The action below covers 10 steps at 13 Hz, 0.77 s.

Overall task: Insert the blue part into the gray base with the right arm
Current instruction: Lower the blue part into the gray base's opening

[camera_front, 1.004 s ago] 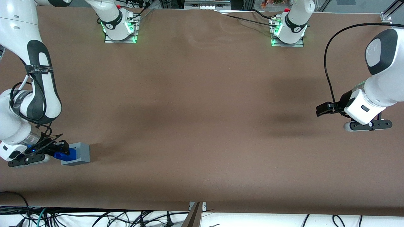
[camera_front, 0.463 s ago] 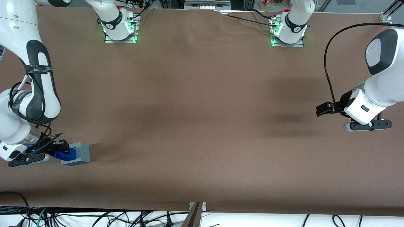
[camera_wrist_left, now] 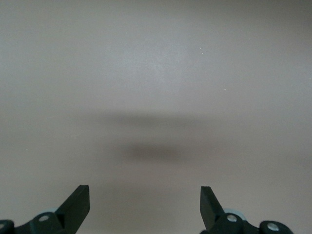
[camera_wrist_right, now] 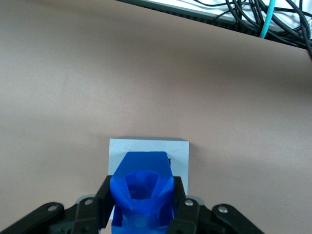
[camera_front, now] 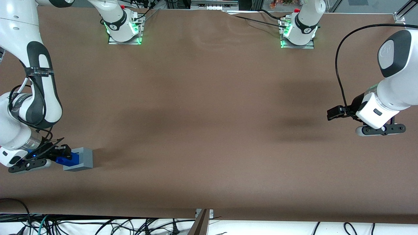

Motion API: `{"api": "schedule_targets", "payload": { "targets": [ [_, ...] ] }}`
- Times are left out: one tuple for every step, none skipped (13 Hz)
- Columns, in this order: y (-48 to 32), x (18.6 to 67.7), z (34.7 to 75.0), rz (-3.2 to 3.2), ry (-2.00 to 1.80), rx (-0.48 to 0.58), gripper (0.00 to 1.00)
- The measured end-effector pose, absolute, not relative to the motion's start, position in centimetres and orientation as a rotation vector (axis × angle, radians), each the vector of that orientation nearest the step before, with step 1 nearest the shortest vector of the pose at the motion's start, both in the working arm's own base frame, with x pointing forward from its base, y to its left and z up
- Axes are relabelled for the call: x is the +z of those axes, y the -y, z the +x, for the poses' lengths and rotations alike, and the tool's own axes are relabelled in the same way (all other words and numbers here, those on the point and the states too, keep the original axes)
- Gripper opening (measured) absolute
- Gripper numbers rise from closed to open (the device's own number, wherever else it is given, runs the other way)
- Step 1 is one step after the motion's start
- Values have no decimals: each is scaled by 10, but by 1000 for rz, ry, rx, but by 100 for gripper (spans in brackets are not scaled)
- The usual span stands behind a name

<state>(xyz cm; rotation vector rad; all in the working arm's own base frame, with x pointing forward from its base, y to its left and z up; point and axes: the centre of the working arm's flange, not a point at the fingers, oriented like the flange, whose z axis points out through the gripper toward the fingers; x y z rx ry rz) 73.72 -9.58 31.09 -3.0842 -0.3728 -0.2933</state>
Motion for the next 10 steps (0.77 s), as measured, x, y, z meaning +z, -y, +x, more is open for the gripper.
{"api": "schedule_targets", "payload": {
  "targets": [
    [97,311,738,-3082,374,-277,50],
    [97,312,739,-3081,378,-269,50],
    [97,312,740,-3079,381,-264,50],
    [97,312,740,-3079,384,-260,50],
    [97,312,741,-3078,386,-258,50],
    [97,312,741,-3078,386,-258,50],
    [97,312,742,-3078,386,-258,50],
    [97,312,742,-3078,386,-259,50],
    [97,312,742,-3078,386,-259,50],
    [98,312,742,-3079,386,-262,50]
  ]
}}
